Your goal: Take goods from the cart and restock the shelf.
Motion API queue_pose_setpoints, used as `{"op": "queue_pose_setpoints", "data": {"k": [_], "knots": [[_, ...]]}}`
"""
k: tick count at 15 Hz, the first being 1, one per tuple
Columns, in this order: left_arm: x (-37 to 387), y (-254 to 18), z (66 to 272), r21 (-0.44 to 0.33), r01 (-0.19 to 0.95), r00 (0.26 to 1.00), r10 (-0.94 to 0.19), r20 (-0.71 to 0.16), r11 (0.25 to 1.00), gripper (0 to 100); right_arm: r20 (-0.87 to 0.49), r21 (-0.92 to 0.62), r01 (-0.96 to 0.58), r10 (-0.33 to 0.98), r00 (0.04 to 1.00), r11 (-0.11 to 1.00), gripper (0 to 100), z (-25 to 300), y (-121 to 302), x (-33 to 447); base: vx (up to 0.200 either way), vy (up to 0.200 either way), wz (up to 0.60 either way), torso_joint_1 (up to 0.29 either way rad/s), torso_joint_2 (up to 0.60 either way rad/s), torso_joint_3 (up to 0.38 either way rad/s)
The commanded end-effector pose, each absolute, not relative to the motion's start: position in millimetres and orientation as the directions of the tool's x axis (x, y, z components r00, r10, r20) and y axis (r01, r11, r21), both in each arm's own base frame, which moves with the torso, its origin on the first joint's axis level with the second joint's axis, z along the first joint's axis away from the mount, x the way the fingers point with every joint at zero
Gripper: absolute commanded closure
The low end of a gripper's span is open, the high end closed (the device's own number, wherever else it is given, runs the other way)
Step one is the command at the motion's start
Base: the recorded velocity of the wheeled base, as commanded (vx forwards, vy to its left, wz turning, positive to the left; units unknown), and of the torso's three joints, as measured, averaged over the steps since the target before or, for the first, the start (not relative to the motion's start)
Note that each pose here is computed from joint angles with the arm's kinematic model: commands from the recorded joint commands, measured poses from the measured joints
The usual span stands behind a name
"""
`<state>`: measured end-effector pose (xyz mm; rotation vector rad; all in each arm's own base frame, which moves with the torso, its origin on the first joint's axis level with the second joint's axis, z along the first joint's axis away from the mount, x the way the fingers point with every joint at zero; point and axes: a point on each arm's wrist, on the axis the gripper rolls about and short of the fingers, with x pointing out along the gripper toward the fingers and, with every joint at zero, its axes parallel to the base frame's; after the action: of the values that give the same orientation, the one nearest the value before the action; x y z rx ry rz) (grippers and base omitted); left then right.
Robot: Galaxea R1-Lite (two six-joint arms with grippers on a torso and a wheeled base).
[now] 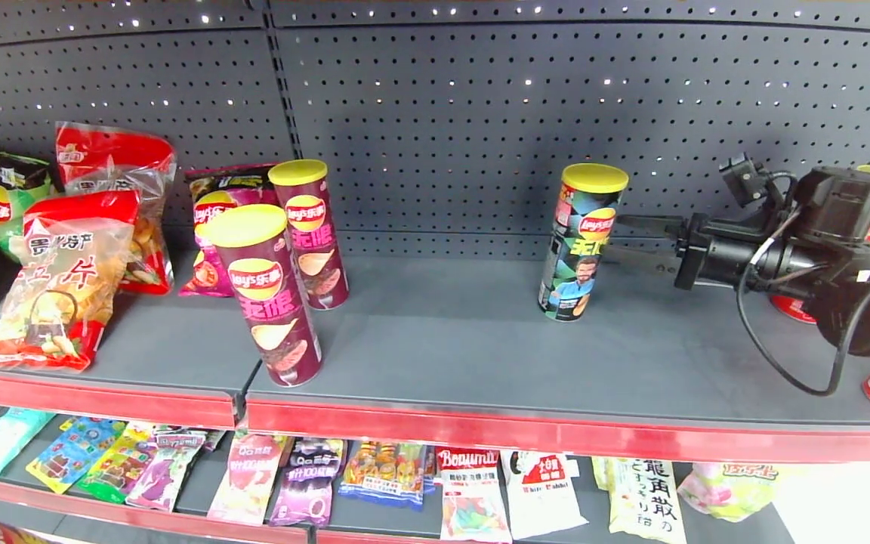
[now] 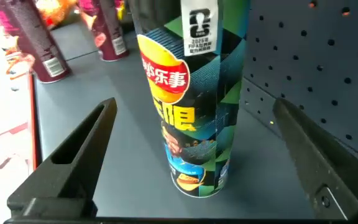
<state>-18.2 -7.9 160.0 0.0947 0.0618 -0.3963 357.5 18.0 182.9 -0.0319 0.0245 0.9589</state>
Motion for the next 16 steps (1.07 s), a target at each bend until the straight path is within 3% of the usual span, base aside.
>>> {"op": "queue_pose_setpoints", "data": {"k": [1, 16], "knots": [[-18.5, -7.9, 160.2, 0.081, 0.388, 0.921, -0.383, -0.077, 0.918, 100, -0.036, -0.010, -0.821, 0.820, 0.571, 0.571, 0, 179.5, 14.7, 365.3, 0.000, 0.000, 0.00, 0.000, 0.00, 0.000], [-18.4, -7.9, 158.9, 0.080, 0.391, 0.919, -0.385, -0.080, 0.917, 100, -0.006, -0.016, -0.883, 0.883, 0.469, 0.469, 0, 182.8, 44.5, 392.8, 0.000, 0.000, 0.00, 0.000, 0.00, 0.000]]}}
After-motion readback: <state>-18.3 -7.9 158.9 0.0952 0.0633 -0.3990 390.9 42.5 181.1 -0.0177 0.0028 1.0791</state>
